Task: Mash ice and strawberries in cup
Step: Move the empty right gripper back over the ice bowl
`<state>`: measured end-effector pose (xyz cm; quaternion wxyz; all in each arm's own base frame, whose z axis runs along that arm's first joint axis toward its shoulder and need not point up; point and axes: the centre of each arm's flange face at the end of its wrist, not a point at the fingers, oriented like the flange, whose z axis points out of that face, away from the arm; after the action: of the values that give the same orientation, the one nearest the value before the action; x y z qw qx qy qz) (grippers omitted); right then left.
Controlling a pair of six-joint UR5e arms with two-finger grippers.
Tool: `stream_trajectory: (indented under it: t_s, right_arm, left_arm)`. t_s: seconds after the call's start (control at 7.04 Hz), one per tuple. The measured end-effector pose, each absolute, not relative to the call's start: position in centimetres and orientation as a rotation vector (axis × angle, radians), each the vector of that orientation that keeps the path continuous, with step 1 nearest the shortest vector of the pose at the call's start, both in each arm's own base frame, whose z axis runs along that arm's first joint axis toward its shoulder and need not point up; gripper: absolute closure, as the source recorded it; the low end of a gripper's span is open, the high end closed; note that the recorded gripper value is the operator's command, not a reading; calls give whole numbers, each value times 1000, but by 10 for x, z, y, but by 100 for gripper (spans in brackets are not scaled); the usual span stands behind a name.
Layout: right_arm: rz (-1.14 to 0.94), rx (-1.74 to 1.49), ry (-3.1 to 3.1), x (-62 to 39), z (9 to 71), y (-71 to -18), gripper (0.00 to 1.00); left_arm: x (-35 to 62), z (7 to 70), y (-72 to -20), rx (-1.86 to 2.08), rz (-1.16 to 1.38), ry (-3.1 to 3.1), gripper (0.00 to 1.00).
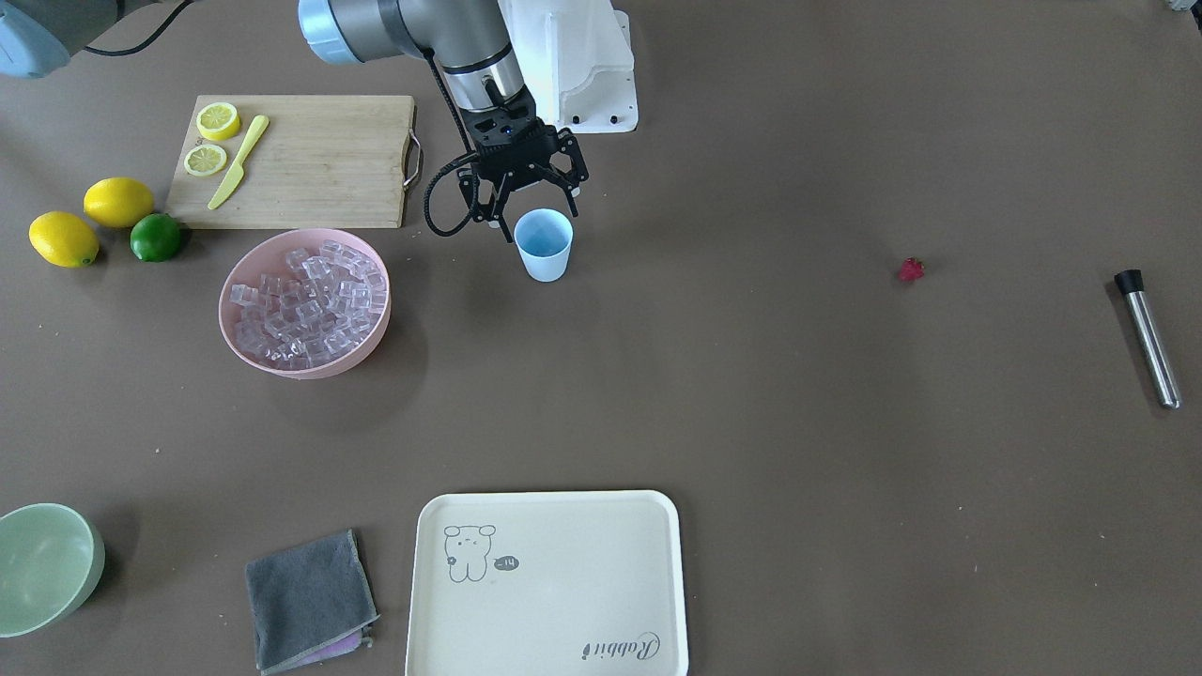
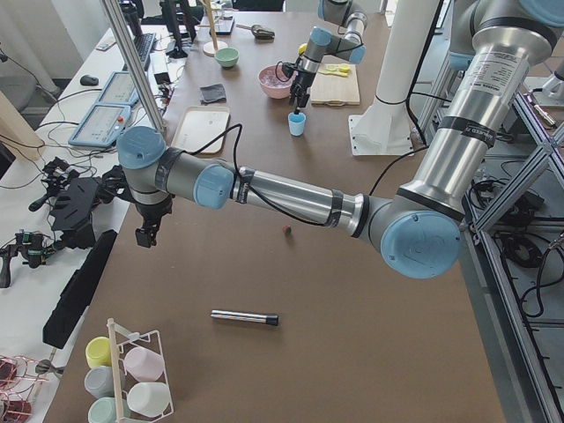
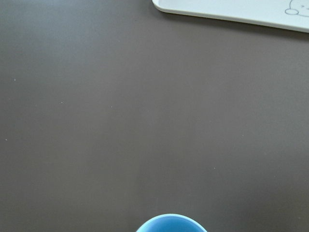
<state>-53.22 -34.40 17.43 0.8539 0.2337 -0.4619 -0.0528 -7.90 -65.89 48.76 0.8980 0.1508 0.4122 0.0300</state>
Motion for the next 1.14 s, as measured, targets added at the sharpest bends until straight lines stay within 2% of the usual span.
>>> stream_trajectory:
  t_s: [0.71,1.14]
  right_arm:
    - [-12,533,-946,-467,185,-394,0]
    - [43,510,-913,-415,215,-422,0]
  left_arm:
    - [-90,481,-655,321,53,914,2]
    - [-91,476,-656,331,57,913,2]
